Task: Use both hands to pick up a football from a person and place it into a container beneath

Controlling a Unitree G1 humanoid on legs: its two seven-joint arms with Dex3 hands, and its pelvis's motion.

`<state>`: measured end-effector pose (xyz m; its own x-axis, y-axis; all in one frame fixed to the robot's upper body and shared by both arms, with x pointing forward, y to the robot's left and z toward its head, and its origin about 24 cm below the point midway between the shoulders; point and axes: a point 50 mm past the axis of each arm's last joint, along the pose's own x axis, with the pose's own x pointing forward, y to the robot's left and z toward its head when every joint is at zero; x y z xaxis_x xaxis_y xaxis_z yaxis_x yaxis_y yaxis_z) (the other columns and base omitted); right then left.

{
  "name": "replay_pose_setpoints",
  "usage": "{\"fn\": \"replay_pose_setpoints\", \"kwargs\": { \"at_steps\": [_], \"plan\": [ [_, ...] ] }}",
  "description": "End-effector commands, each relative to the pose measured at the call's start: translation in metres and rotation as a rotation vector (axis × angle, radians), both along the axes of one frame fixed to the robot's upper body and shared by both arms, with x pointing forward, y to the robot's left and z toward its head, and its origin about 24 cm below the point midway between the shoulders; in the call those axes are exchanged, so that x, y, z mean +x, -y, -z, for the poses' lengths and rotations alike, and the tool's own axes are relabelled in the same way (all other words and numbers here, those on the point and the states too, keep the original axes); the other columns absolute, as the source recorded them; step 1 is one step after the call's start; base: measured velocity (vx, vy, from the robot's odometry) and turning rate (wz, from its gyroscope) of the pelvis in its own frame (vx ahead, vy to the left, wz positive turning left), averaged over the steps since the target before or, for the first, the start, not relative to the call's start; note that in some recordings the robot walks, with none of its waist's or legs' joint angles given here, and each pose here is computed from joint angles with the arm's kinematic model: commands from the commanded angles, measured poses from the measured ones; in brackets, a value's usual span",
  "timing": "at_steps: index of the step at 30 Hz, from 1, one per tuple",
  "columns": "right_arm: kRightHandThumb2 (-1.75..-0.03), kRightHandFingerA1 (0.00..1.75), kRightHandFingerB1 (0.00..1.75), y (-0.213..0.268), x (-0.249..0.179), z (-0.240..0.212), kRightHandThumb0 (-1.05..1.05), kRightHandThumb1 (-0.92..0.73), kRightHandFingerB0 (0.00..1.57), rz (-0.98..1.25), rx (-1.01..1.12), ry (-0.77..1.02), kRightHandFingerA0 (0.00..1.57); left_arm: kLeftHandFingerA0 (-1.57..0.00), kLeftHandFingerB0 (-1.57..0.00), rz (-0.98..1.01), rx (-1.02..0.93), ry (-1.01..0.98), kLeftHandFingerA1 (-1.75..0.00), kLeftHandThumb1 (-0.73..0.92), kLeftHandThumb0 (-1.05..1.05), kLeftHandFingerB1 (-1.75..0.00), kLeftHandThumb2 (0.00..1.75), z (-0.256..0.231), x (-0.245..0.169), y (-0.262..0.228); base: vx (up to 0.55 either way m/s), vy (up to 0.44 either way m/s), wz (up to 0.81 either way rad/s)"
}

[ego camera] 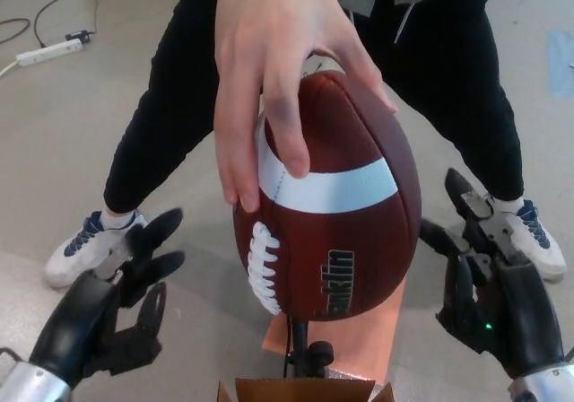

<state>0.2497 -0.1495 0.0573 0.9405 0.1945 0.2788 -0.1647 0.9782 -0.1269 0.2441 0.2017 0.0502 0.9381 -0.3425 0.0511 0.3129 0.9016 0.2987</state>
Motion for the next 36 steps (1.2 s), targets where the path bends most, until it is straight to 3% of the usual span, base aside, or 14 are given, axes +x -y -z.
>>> {"fn": "replay_pose_setpoints", "kwargs": {
  "at_steps": [1, 2, 3, 4, 7, 8, 9, 13, 18, 19, 21, 22, 25, 36],
  "plan": [
    [-1.18, 0.31, 0.14, -0.015, -0.019, -0.026, -0.83, -0.83, 0.0, -0.047, -0.062, 0.097, 0.09, -0.13, 0.0, 0.022, -0.13, 0.02, -0.48, 0.77, -0.88, -0.22, 1.16, -0.024, -0.013, 0.012, 0.0, 0.0, 0.0],
    [-0.84, 0.27, 0.05, -0.015, -0.02, -0.026, -0.83, -0.92, 0.0, -0.053, -0.07, 0.091, 0.1, -0.15, 0.0, 0.022, -0.133, 0.019, -0.49, 0.77, -0.87, -0.22, 1.16, -0.024, -0.013, 0.013, 0.0, 0.0, 0.0],
    [-0.84, 0.27, 0.05, -0.016, -0.02, -0.025, -0.83, -0.92, 0.0, -0.06, -0.078, 0.085, 0.1, -0.15, 0.0, 0.023, -0.136, 0.018, -0.49, 0.77, -0.87, -0.22, 1.16, -0.024, -0.013, 0.014, 0.0, 0.0, 0.0],
    [-1.19, 0.29, 0.15, -0.017, -0.02, -0.025, -0.83, -0.84, 0.0, -0.065, -0.085, 0.081, 0.1, -0.18, -0.07, 0.022, -0.138, 0.016, -0.38, 0.83, -0.94, -0.2, 0.81, -0.024, -0.013, 0.015, 0.0, 0.0, 0.0],
    [-1.21, 0.27, 0.13, -0.019, -0.02, -0.027, -0.87, -0.88, 0.0, -0.077, -0.107, 0.083, 0.11, -0.13, -0.06, 0.023, -0.152, 0.012, -0.45, 0.76, -0.88, -0.28, 1.09, -0.024, -0.011, 0.016, 0.0, 0.0, 0.0],
    [-1.21, 0.26, 0.12, -0.02, -0.02, -0.027, -0.89, -0.89, 0.0, -0.077, -0.107, 0.081, 0.1, -0.19, -0.04, 0.027, -0.154, 0.018, -0.35, 0.91, -0.89, -0.21, 0.75, -0.025, -0.01, 0.017, 0.0, 0.0, 0.0],
    [-1.21, 0.24, 0.1, -0.022, -0.02, -0.029, -0.91, -0.9, 0.0, -0.076, -0.112, 0.078, 0.1, -0.14, -0.05, 0.029, -0.154, 0.026, -0.45, 0.78, -0.88, -0.27, 1.1, -0.026, -0.009, 0.019, 0.0, 0.0, 0.0],
    [-1.21, 0.27, 0.15, -0.026, -0.02, -0.031, -0.85, -0.87, 0.0, -0.077, -0.126, 0.075, 0.11, -0.14, -0.06, 0.04, -0.155, 0.042, -0.45, 0.78, -0.87, -0.25, 1.09, -0.027, -0.009, 0.024, 0.0, 0.0, 0.0],
    [-0.82, 0.27, 0.06, -0.042, -0.021, -0.033, -0.83, -0.92, 0.0, -0.111, -0.11, 0.066, 0.11, -0.19, 0.0, 0.07, -0.138, 0.048, -0.5, 0.77, -0.86, -0.25, 1.15, -0.029, -0.01, 0.039, 0.0, 0.0, 0.0],
    [-0.84, 0.26, 0.05, -0.049, -0.021, -0.033, -0.86, -0.91, 0.0, -0.129, -0.11, 0.066, 0.14, -0.19, -0.07, 0.061, -0.146, 0.053, -0.34, 0.92, -0.85, -0.22, 0.73, -0.028, -0.011, 0.047, 0.0, 0.0, 0.0],
    [-0.82, 0.27, 0.08, -0.055, -0.02, -0.033, -0.82, -0.92, 0.0, -0.137, -0.11, 0.069, 0.11, -0.17, -0.08, 0.055, -0.147, 0.057, -0.33, 0.92, -0.85, -0.23, 0.73, -0.029, -0.011, 0.054, 0.0, 0.0, 0.0],
    [-0.81, 0.27, 0.1, -0.064, -0.02, -0.031, -0.84, -0.92, 0.0, -0.146, -0.096, 0.066, 0.07, -0.03, -0.01, 0.064, -0.131, 0.056, -0.42, 0.74, -0.8, -0.26, 1.15, -0.03, -0.012, 0.063, 0.0, 0.0, 0.0],
    [-1.18, 0.26, 0.17, -0.077, -0.019, -0.03, -0.84, -0.8, 0.0, -0.17, -0.053, 0.046, 0.09, -0.08, -0.08, 0.094, -0.132, 0.063, -0.33, 0.79, -0.91, -0.2, 1.15, -0.032, -0.012, 0.077, 0.0, 0.0, 0.0],
    [-1.22, 0.14, 0.14, -0.092, -0.009, -0.029, -0.79, -0.92, 0.0, -0.208, 0.031, 0.035, 0.0, 0.0, -0.03, 0.086, -0.19, 0.129, -0.17, 0.79, -0.79, -0.2, 1.14, -0.033, -0.009, 0.103, 0.0, 0.0, 0.0]
  ]
}}
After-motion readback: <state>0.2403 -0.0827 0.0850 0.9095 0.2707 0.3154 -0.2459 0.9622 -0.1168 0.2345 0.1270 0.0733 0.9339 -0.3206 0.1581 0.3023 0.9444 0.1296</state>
